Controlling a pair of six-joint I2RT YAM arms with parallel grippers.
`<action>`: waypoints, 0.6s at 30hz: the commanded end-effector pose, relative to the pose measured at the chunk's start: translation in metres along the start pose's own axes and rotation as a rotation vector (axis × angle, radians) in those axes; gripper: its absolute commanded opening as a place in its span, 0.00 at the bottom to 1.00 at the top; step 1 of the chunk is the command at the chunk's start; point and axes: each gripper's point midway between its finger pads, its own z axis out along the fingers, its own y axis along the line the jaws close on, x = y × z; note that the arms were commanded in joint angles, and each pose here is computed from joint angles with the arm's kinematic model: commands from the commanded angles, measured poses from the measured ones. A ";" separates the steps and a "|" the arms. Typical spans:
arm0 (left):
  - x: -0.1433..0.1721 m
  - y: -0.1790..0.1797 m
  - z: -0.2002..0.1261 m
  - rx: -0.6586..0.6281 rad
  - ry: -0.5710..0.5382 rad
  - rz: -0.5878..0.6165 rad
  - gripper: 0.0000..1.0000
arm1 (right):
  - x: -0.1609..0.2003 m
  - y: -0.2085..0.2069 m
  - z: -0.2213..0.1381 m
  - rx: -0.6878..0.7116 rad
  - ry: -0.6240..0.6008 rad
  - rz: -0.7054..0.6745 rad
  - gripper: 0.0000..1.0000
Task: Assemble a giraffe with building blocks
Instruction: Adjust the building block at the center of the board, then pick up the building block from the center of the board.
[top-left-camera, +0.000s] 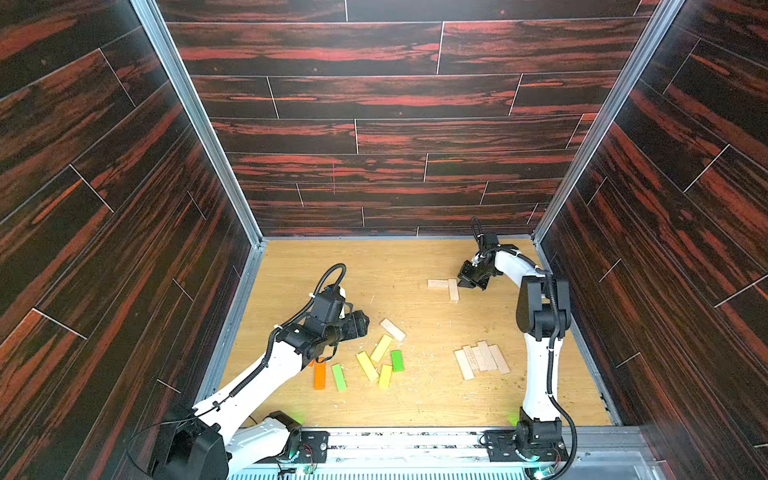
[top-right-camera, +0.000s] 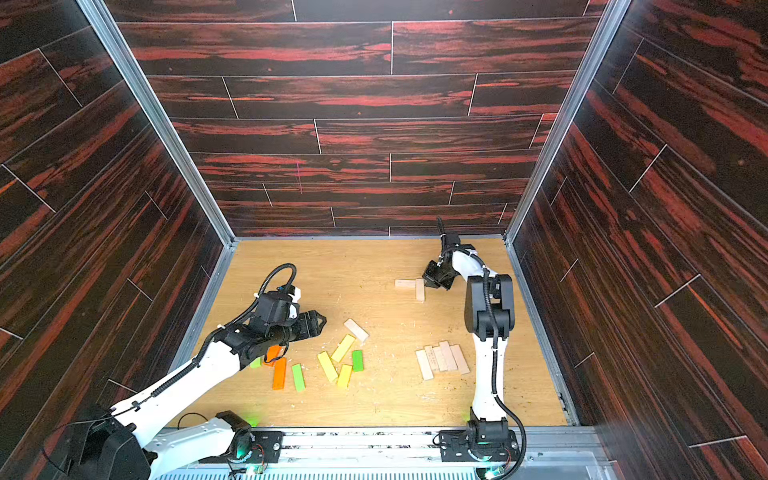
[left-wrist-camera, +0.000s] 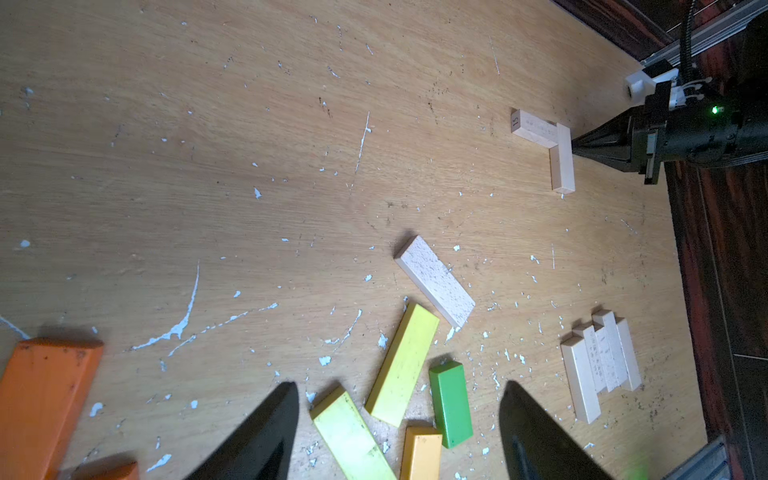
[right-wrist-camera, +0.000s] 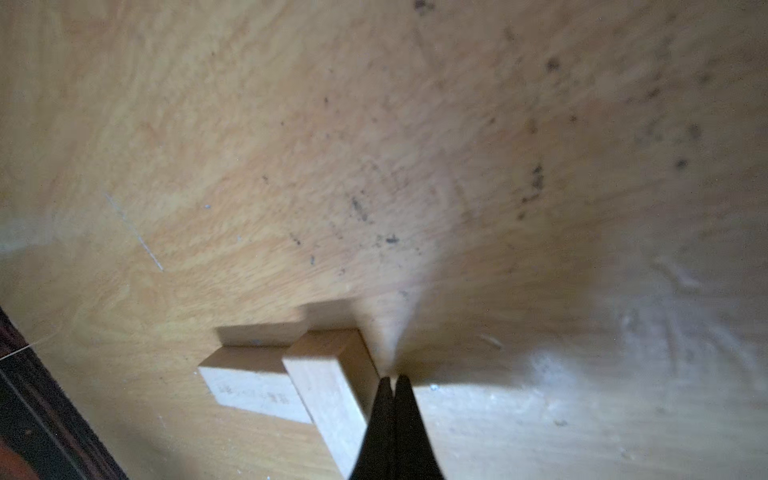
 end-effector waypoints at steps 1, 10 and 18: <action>-0.010 -0.004 -0.010 0.010 -0.044 0.012 0.80 | -0.006 0.002 -0.023 0.045 -0.053 -0.002 0.08; -0.008 -0.002 -0.013 0.017 -0.057 0.007 0.82 | 0.047 -0.006 -0.087 0.180 -0.140 -0.098 0.41; 0.001 -0.001 -0.015 0.026 -0.033 0.005 0.83 | 0.174 0.035 -0.067 0.227 -0.023 -0.388 0.47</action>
